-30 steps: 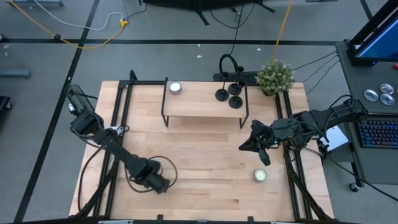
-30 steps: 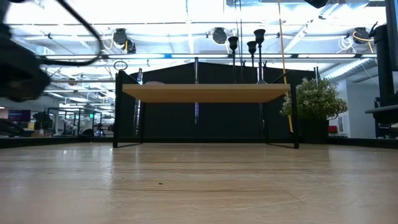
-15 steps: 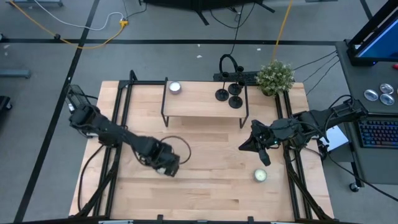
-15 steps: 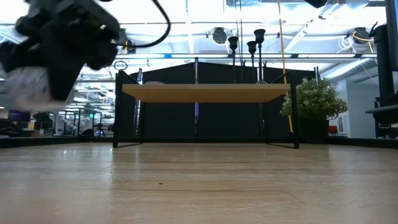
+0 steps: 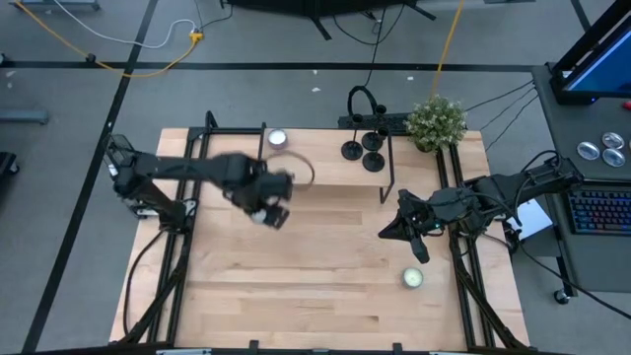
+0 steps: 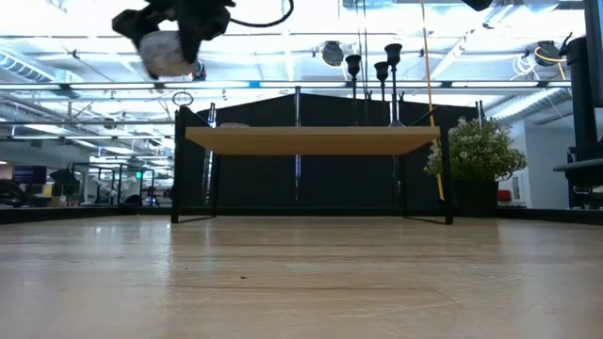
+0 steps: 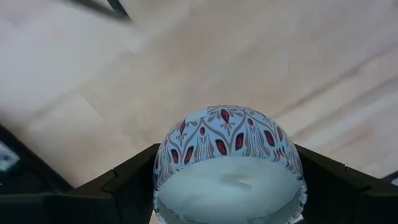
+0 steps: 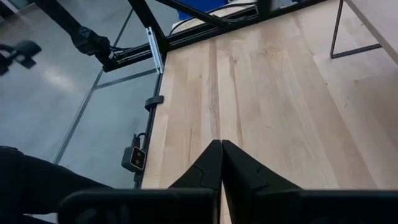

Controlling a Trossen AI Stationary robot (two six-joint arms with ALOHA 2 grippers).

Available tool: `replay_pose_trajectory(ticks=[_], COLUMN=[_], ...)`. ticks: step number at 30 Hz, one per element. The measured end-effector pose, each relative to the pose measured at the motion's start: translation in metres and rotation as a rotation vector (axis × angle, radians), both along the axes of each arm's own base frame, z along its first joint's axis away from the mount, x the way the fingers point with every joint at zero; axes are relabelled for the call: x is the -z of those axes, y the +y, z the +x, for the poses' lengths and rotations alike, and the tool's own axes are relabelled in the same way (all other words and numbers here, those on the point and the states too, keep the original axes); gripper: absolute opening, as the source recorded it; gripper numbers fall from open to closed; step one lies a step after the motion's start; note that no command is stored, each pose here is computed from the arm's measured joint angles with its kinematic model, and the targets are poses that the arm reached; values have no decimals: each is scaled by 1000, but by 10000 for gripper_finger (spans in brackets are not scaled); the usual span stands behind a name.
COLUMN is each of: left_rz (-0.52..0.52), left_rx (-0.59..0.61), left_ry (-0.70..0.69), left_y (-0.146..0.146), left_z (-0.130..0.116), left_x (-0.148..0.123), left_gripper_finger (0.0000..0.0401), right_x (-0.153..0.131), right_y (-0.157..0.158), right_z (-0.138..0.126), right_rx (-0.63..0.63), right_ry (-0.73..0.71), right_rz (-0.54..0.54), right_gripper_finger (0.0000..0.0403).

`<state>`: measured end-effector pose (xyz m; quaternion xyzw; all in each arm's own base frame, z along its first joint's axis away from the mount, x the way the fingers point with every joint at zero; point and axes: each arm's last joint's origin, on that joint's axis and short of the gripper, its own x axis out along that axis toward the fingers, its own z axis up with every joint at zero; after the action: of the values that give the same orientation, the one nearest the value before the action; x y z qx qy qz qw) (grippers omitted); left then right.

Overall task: Pick & Place candle stick holders
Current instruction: Put the violet and gray patterned scented candle on the shelf

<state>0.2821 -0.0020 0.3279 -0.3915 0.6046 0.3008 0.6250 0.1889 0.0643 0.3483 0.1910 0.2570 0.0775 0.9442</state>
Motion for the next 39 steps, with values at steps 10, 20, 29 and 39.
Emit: replay_pose_trajectory(ticks=[10, 20, 29, 39], left_rz=[149, 138, 130, 183], left_rx=[-28, 64, 123, 121], left_ry=[-120, 19, 55, 109], left_y=[77, 138, 152, 154], left_z=[11, 45, 53, 52], left_x=[-33, -6, 8, 14], left_gripper_finger=[304, 304, 298, 304], right_x=[0, 0, 0, 0], right_y=[0, 0, 0, 0], right_z=[0, 0, 0, 0], right_rx=[-1, 16, 25, 29], right_ry=[-4, 3, 7, 9], right_rz=[-11, 13, 29, 35], right_gripper_finger=[0, 0, 0, 0])
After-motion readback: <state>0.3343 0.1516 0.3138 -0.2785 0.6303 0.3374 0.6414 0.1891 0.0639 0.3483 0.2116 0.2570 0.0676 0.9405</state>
